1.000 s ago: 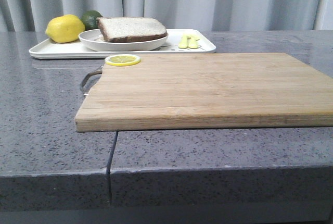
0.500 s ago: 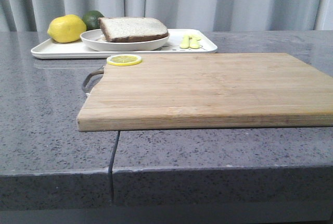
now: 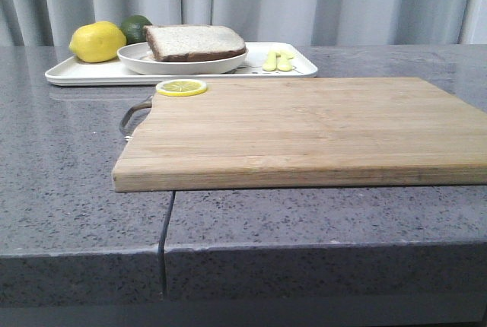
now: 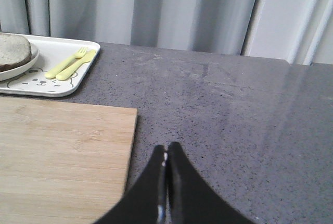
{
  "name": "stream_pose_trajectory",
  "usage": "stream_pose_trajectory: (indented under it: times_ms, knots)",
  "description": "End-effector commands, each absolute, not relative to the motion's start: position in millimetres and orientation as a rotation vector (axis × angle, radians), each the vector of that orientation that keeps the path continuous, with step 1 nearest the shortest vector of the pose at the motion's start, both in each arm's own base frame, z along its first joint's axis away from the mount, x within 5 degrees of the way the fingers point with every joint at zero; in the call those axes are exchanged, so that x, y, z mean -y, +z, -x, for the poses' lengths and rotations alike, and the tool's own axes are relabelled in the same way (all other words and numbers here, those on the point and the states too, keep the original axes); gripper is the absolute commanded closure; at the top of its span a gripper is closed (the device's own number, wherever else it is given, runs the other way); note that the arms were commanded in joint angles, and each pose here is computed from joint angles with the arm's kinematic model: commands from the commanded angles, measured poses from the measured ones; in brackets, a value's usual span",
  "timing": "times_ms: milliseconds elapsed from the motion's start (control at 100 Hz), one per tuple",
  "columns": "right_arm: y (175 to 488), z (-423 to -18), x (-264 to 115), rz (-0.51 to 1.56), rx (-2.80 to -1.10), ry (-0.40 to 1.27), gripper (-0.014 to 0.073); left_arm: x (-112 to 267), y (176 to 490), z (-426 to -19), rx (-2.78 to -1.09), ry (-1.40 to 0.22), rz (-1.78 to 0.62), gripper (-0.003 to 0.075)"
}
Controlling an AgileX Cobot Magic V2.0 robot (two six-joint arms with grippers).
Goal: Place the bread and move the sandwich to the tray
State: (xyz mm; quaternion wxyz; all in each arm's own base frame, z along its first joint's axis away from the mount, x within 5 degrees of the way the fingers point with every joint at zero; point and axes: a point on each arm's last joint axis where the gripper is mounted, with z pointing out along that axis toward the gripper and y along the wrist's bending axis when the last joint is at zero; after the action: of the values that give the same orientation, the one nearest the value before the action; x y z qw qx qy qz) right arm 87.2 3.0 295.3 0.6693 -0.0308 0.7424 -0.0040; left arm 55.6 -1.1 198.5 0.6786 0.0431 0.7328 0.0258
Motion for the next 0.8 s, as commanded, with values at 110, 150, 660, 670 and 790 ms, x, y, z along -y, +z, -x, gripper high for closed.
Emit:
stream_pose_trajectory:
  times_ms: [110, 150, 660, 670, 790]
  knots:
    - [311.1, -87.4, -3.4, 0.076, -1.571, -0.014, 0.0662, 0.9, 201.2, -54.3, -1.561, 0.059, -0.086, 0.074]
    - [311.1, -87.4, -3.4, 0.076, -1.571, -0.014, 0.0662, 0.9, 201.8, -54.3, -1.555, 0.059, -0.086, 0.074]
    - [311.1, -87.4, -3.4, 0.076, -1.571, -0.014, 0.0662, 1.2, 203.0, -54.3, -1.542, 0.032, -0.063, 0.074]
    - [311.1, -87.4, -3.4, 0.076, -1.571, -0.014, 0.0662, 1.2, 203.0, -54.3, -1.542, 0.032, -0.063, 0.074]
    - [311.1, -87.4, -3.4, 0.076, -1.571, -0.014, 0.0662, 1.2, 203.0, -54.3, -1.542, 0.032, -0.063, 0.074]
